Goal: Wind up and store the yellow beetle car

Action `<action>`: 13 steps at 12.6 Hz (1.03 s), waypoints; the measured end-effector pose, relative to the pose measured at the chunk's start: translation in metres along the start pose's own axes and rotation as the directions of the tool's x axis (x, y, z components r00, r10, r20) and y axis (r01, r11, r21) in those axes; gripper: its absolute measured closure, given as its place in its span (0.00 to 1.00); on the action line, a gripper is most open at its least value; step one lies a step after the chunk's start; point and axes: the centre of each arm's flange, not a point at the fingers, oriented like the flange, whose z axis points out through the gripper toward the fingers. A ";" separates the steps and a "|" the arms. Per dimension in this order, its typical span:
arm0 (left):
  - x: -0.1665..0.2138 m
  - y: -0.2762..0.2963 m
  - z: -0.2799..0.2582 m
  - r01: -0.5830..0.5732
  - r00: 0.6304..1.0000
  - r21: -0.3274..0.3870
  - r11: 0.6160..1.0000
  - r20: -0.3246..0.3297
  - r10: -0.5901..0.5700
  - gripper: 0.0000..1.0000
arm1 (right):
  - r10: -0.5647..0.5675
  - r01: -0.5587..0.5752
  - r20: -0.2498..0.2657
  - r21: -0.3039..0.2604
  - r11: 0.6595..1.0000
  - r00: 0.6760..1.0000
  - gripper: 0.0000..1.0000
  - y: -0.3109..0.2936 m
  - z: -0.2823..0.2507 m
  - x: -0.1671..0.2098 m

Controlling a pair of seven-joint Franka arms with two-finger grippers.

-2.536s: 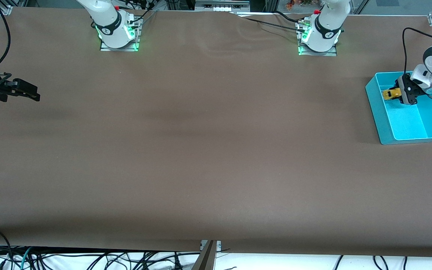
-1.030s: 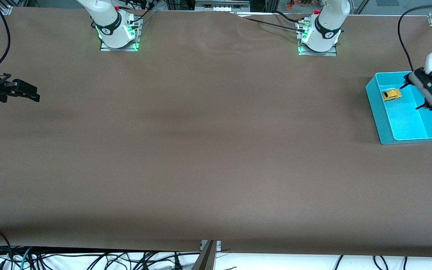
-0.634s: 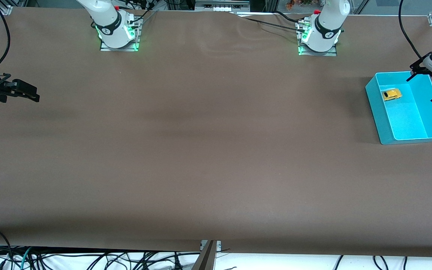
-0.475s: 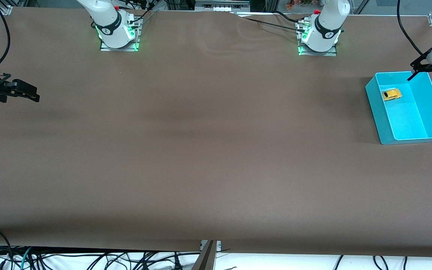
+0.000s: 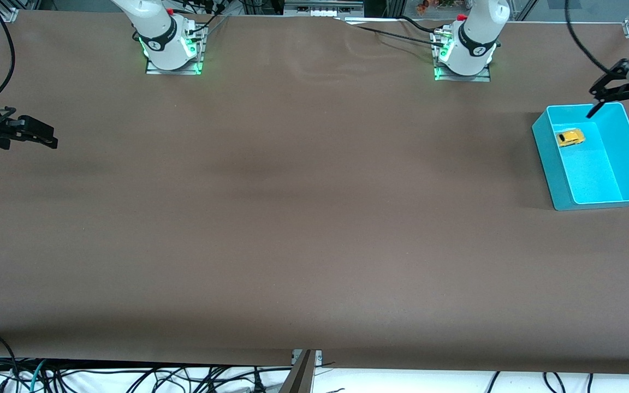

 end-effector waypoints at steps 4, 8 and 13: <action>0.027 0.042 -0.008 0.306 0.952 -0.007 0.952 0.002 -0.306 0.00 | 0.000 0.000 0.008 0.001 1.000 1.000 0.00 0.000 0.004 0.002; 0.050 0.077 0.004 0.534 0.845 -0.008 0.846 0.033 -0.533 0.00 | 0.000 0.000 0.011 0.001 1.000 1.000 0.00 0.000 0.008 0.005; 0.064 0.040 0.042 0.632 0.772 0.008 0.775 0.086 -0.630 0.00 | 0.000 0.000 0.009 0.001 1.000 1.000 0.00 0.001 0.007 0.006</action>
